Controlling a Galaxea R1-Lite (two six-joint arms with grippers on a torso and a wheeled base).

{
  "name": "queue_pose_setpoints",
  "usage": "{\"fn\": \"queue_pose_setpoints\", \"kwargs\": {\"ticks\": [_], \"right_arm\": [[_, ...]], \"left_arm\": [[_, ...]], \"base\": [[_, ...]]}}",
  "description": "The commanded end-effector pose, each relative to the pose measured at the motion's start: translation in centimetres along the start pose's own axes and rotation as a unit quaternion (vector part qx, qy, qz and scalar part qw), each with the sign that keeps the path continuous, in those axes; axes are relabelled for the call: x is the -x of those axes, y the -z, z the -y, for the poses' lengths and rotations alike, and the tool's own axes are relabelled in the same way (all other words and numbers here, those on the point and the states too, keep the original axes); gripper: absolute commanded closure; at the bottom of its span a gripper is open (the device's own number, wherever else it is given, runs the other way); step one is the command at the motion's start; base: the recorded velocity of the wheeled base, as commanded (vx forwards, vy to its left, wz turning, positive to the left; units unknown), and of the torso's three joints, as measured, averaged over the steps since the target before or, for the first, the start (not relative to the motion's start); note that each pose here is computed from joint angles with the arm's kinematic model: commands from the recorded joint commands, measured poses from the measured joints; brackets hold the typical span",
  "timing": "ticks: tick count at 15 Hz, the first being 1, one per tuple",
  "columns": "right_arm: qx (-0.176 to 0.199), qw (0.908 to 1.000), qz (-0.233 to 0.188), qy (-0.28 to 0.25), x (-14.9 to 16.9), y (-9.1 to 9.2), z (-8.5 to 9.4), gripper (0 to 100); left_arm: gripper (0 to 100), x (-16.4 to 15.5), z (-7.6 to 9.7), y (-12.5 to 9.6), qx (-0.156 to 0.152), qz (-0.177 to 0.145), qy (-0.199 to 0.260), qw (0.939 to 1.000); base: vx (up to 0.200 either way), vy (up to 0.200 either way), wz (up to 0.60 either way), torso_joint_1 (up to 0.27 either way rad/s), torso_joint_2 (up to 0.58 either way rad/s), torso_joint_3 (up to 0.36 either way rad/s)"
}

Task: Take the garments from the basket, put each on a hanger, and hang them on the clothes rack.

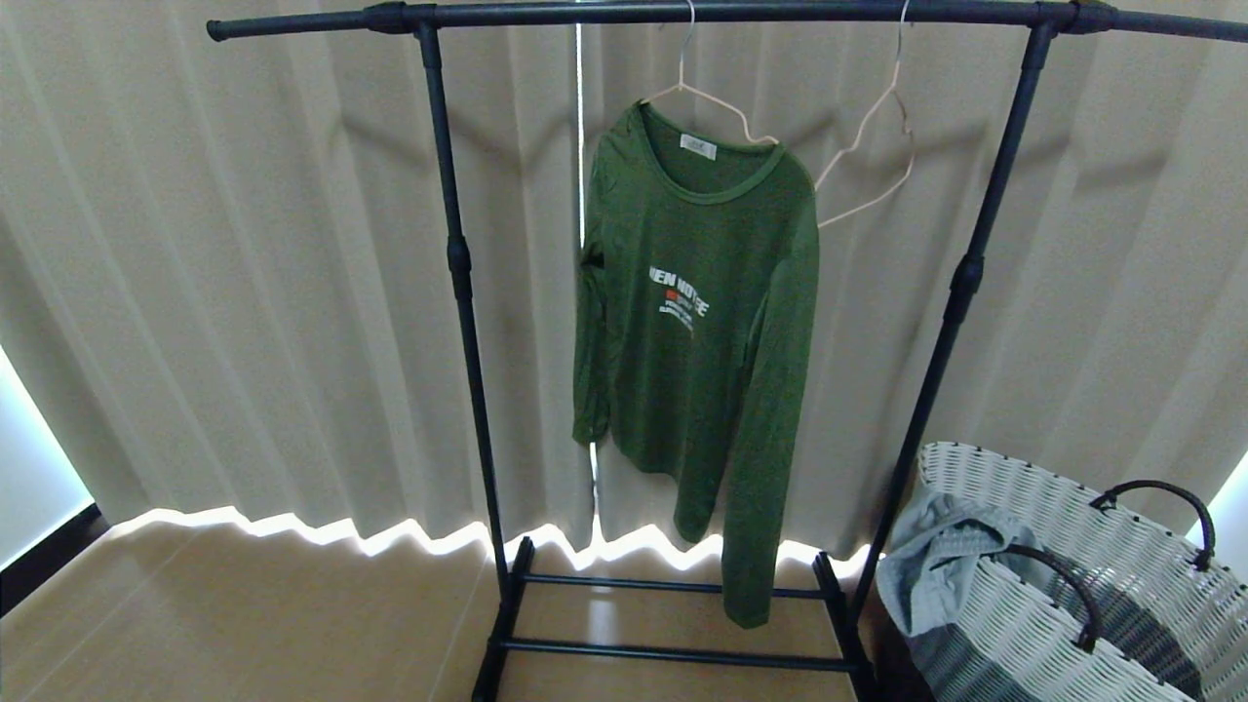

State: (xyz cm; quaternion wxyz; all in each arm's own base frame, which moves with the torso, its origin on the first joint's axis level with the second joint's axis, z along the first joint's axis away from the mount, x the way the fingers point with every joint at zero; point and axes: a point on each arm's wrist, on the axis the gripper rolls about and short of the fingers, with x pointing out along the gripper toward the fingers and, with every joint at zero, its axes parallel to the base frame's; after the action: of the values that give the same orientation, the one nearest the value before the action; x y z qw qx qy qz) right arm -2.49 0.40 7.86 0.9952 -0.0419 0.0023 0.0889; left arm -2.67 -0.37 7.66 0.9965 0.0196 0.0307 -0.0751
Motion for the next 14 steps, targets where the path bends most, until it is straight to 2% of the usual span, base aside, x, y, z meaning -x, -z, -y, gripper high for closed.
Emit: {"fn": "queue_pose_setpoints", "kwargs": {"ticks": [1,14], "right_arm": [[0.000,1.0000,0.000,-0.001,0.00,0.04,0.00,0],[0.003,1.0000,0.001,-0.001,0.00,0.02,0.00,0]], "left_arm": [[0,0.00,0.00,0.00,0.000,0.000,0.000,1.0000],[0,0.00,0.00,0.00,0.000,0.000,0.000,1.0000]], "base": [[0.000,0.000,0.00,0.000,0.00,0.000],[0.000,0.000,0.00,0.000,0.00,0.000]]}}
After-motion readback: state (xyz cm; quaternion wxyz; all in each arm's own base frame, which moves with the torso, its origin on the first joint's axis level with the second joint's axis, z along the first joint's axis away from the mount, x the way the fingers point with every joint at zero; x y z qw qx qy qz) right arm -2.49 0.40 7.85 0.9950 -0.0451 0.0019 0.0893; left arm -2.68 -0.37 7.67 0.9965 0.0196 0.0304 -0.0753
